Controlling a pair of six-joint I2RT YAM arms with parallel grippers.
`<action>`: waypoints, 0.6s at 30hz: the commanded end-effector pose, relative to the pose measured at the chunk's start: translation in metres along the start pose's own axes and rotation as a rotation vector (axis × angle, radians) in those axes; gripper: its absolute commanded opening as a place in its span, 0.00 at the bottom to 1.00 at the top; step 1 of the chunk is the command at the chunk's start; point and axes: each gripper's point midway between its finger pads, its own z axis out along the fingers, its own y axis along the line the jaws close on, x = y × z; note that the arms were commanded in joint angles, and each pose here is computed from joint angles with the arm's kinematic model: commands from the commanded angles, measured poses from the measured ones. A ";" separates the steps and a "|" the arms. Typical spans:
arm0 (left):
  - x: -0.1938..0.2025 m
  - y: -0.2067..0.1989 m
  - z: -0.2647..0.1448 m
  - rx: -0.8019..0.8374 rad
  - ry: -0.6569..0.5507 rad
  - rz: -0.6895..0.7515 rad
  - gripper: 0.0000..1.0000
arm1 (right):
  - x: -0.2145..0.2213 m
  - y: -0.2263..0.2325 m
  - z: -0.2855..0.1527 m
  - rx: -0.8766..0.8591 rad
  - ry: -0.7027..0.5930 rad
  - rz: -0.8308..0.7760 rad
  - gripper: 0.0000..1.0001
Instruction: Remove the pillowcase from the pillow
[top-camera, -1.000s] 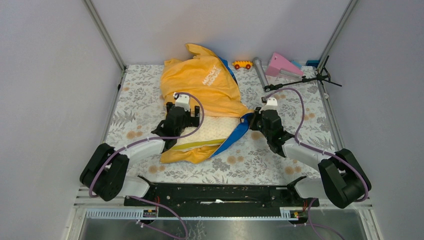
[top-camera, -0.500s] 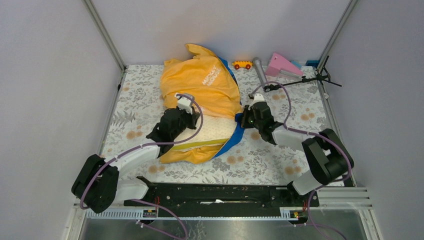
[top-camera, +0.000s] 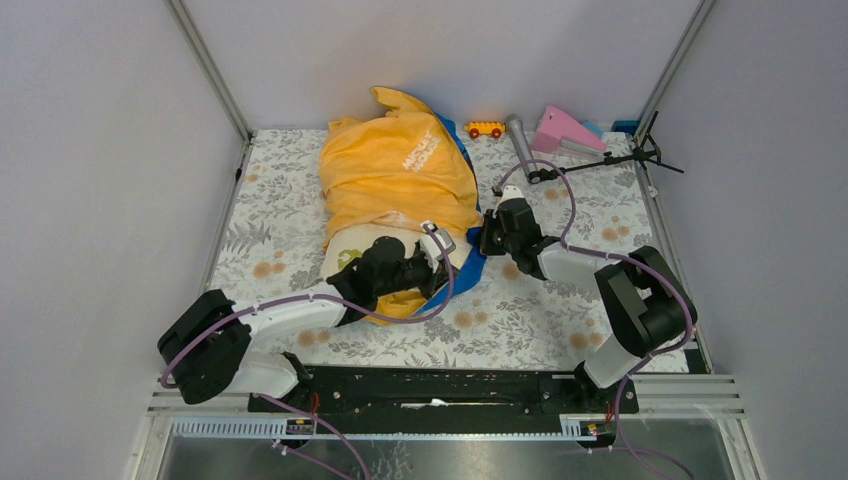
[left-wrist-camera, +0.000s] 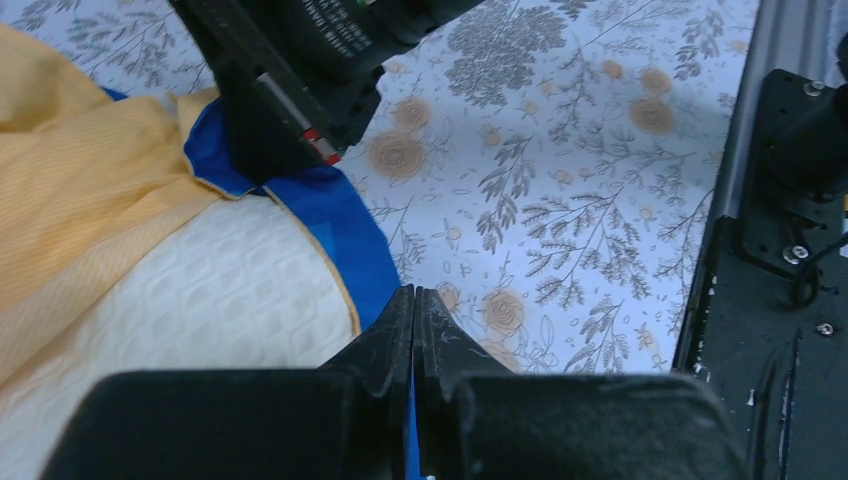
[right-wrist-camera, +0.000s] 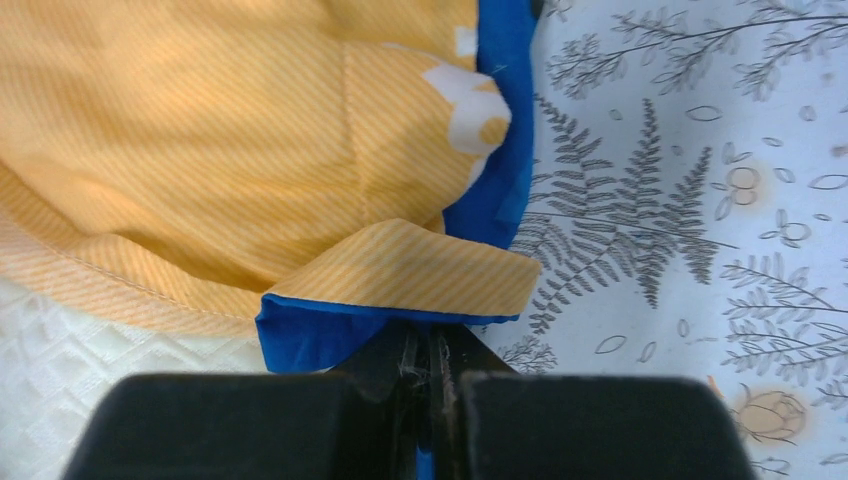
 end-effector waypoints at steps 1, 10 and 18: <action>-0.048 0.010 -0.013 -0.079 -0.178 0.048 0.00 | -0.048 0.002 0.010 0.007 -0.085 0.065 0.00; -0.053 0.087 -0.080 -0.609 -0.328 -0.062 0.14 | -0.153 -0.034 0.029 0.167 -0.155 0.127 0.09; -0.051 0.103 -0.097 -0.730 -0.345 -0.104 0.19 | -0.161 -0.043 -0.060 0.240 -0.250 0.101 0.98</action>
